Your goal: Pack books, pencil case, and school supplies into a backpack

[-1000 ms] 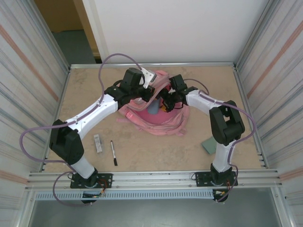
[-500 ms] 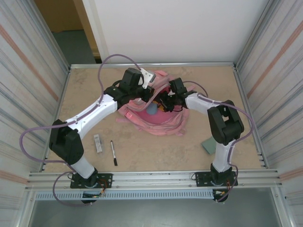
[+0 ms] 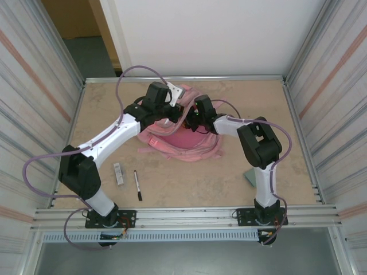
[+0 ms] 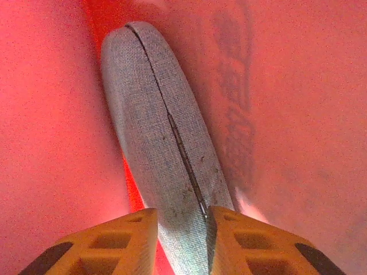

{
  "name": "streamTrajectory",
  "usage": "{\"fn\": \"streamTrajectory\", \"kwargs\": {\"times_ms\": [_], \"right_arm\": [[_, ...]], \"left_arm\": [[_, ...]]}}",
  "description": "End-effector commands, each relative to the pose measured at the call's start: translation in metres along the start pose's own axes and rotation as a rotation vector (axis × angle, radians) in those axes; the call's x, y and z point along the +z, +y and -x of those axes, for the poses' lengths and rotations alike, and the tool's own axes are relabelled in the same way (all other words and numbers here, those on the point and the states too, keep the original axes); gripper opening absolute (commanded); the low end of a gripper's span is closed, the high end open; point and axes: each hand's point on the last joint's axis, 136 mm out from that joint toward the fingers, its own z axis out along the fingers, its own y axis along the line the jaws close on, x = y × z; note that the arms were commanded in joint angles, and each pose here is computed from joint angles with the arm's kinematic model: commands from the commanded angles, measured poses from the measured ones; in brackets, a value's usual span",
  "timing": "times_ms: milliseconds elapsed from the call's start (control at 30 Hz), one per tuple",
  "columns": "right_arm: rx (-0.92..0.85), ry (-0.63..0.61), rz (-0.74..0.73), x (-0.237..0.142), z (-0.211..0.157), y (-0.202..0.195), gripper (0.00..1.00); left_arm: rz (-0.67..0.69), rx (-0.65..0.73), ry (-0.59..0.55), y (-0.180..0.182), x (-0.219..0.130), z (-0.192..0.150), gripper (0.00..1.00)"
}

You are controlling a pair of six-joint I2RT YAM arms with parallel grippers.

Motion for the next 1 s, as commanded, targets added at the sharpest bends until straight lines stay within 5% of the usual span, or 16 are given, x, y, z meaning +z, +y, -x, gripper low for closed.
{"fn": "streamTrajectory", "kwargs": {"times_ms": [0,67,300,667,967], "right_arm": [[0.033,0.014,0.016,0.022,-0.021,0.005,0.22],[0.053,0.039,0.018,0.028,-0.031,0.004,0.15],[0.018,0.043,-0.001,0.031,-0.051,-0.007,0.14],[-0.035,-0.032,0.106,0.045,-0.012,0.016,0.13],[-0.114,-0.047,0.139,0.030,0.019,0.026,0.25]], "left_arm": [[-0.129,0.043,-0.280,-0.032,-0.050,0.085,0.00],[-0.132,0.039,-0.287,-0.031,-0.048,0.087,0.00],[-0.141,0.028,-0.302,-0.030,-0.047,0.093,0.00],[-0.172,0.029,-0.308,-0.036,-0.061,0.087,0.00],[-0.137,0.062,-0.308,-0.027,-0.067,0.075,0.00]]}}
